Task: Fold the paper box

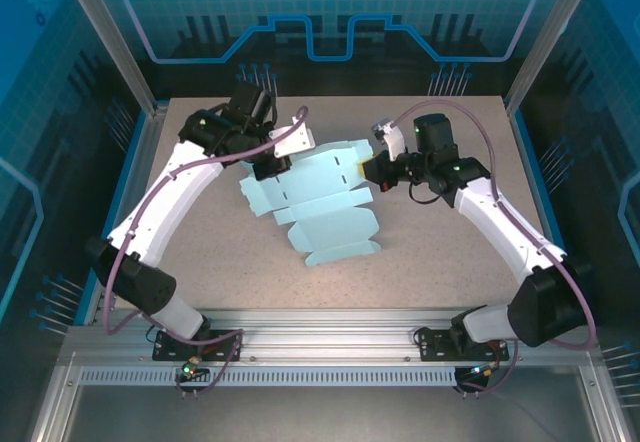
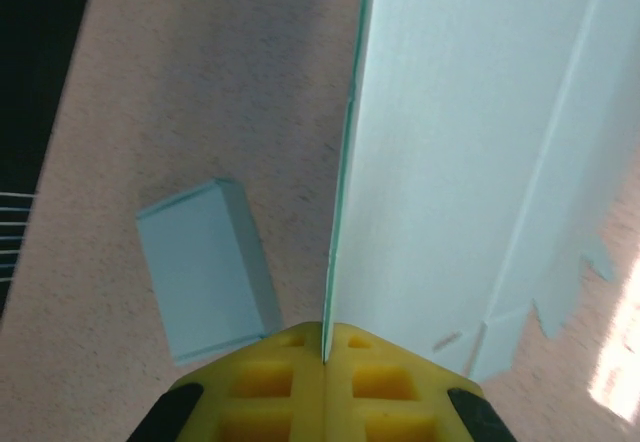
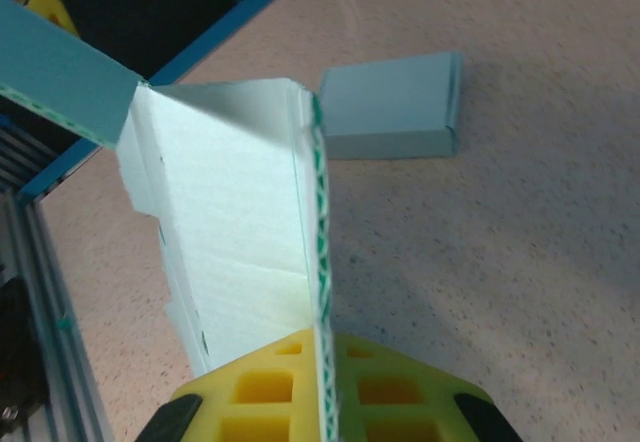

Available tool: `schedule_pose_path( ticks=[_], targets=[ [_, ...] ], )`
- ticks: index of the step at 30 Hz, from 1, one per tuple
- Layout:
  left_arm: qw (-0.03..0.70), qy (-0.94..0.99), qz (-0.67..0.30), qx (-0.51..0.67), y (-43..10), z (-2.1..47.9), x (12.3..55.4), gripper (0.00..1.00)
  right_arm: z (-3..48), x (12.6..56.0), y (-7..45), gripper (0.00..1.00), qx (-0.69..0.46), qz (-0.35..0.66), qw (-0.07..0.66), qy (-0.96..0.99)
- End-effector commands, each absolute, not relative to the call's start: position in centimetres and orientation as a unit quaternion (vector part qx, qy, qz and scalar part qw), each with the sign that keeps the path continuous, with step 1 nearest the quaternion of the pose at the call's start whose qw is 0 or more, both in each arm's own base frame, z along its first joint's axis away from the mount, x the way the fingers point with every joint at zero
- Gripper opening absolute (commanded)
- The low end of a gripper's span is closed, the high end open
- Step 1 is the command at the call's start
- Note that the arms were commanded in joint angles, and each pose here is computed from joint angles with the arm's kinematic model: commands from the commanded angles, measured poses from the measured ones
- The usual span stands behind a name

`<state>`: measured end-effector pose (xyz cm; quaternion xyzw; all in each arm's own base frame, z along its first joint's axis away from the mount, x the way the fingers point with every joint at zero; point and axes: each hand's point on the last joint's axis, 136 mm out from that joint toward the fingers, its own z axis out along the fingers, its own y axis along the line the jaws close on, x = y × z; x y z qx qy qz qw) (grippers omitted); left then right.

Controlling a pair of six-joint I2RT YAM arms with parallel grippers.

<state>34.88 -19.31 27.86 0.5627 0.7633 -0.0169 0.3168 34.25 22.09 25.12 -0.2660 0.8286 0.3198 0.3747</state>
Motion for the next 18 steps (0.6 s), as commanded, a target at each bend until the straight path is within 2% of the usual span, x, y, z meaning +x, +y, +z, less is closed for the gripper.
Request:
schedule_pose_path(
  ticks=[1,5,9,12,15,18],
  targets=[
    [0.451,0.698,0.016,0.556,-22.4,31.6,37.0,0.00,24.0,35.8,21.2,0.00,-0.197,0.298,0.375,0.855],
    [0.468,0.667,0.113,0.569,-24.0,28.2,38.6,0.00,22.2,36.3,20.9,0.02,-0.189,0.287,0.379,0.860],
    [0.501,0.650,0.182,0.542,-24.9,27.0,40.8,0.00,20.8,37.1,19.9,0.20,-0.182,0.254,0.391,0.866],
    [0.526,0.616,0.228,0.540,-25.8,25.7,41.7,0.00,19.8,37.8,18.6,0.44,-0.157,0.230,0.390,0.877],
    [0.534,0.589,0.275,0.540,-26.4,24.3,42.7,0.00,19.6,38.1,17.3,0.53,-0.129,0.223,0.387,0.885],
    [0.545,0.566,0.314,0.533,-26.8,23.5,43.5,0.00,19.6,37.9,15.6,0.55,-0.092,0.204,0.388,0.894]
  ],
)
